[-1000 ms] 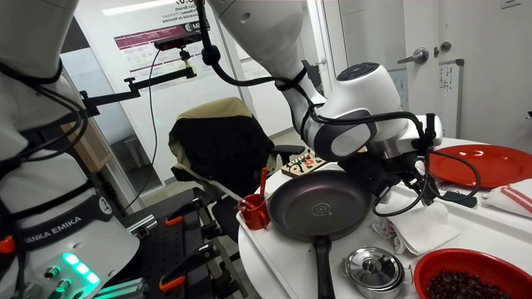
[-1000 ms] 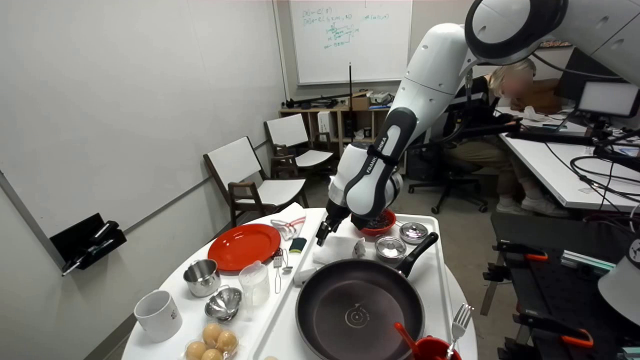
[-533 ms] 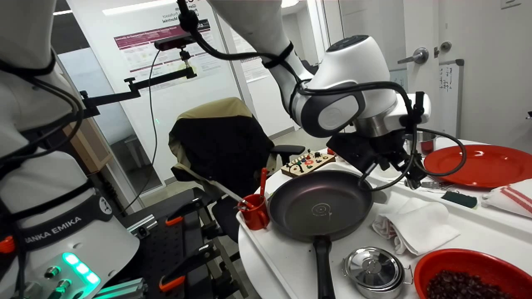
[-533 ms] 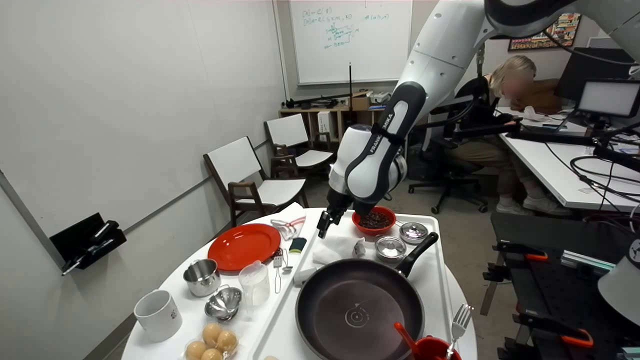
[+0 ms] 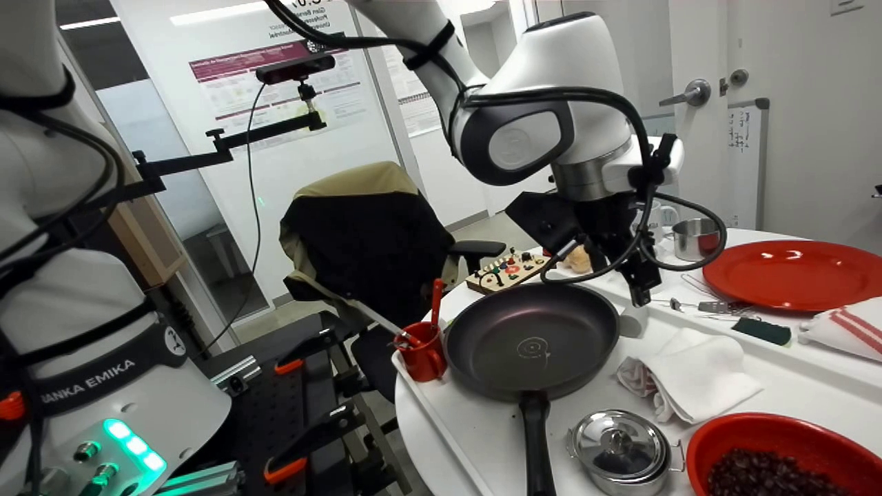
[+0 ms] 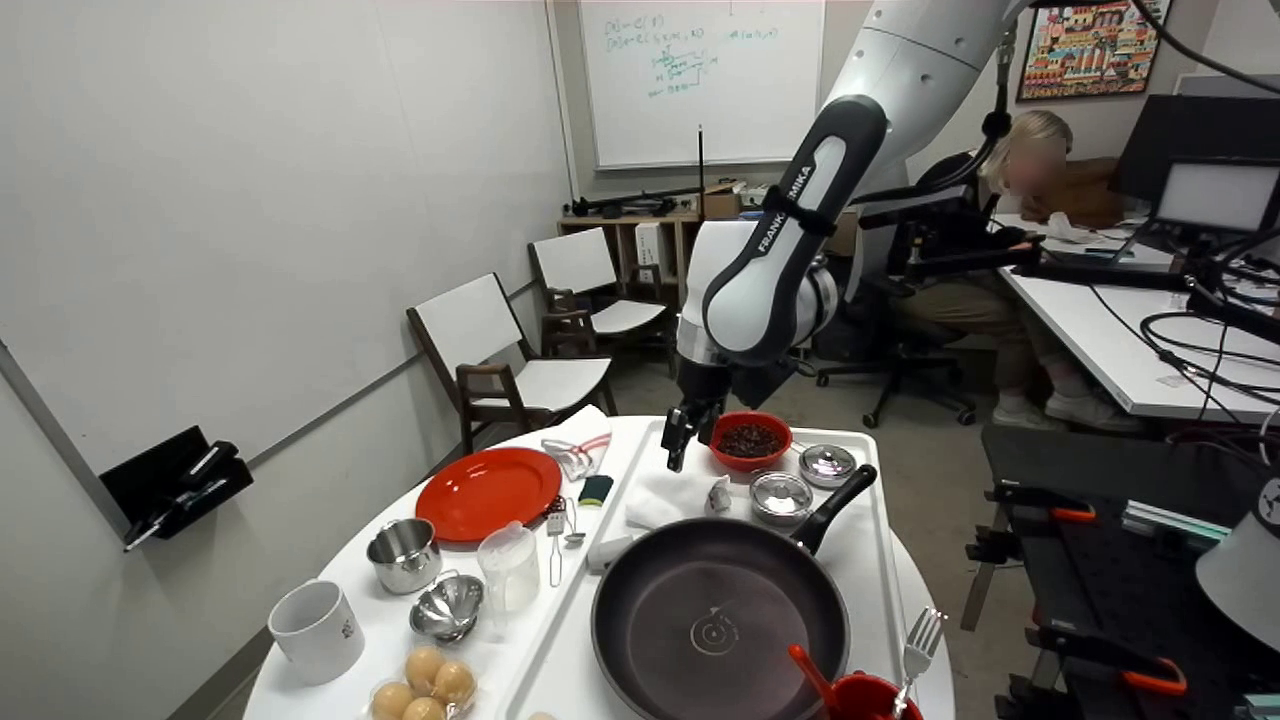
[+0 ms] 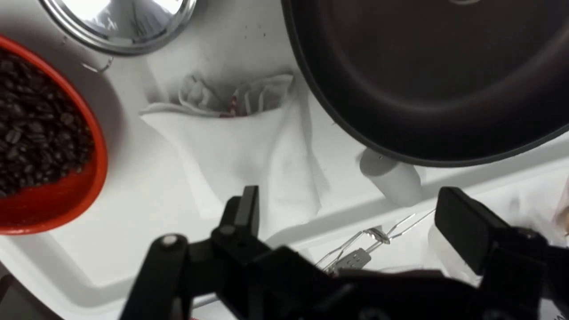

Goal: Use the white towel to wipe the pan

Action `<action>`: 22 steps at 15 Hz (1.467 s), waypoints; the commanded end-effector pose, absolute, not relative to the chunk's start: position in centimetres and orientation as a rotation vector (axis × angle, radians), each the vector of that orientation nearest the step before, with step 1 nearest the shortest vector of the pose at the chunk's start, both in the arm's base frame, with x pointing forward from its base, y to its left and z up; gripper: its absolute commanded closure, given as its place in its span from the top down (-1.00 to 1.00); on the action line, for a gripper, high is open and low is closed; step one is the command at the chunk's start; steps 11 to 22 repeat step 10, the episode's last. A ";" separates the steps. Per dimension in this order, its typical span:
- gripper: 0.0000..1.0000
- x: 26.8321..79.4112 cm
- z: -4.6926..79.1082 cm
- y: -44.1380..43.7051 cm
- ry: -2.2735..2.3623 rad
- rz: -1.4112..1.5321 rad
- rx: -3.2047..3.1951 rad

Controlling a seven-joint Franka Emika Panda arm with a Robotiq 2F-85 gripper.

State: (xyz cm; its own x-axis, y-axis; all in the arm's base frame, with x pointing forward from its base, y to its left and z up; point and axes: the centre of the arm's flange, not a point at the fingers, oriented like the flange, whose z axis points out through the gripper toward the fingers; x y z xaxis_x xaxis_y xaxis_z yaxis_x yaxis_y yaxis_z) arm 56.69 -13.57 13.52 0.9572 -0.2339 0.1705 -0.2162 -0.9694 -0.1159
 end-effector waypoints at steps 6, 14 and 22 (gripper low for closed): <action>1.00 53.3 12.8 -12.6 0.377 -0.134 -2.993; 1.00 53.4 12.7 -12.6 0.379 -0.136 -2.996; 1.00 53.4 12.7 -12.6 0.379 -0.136 -2.996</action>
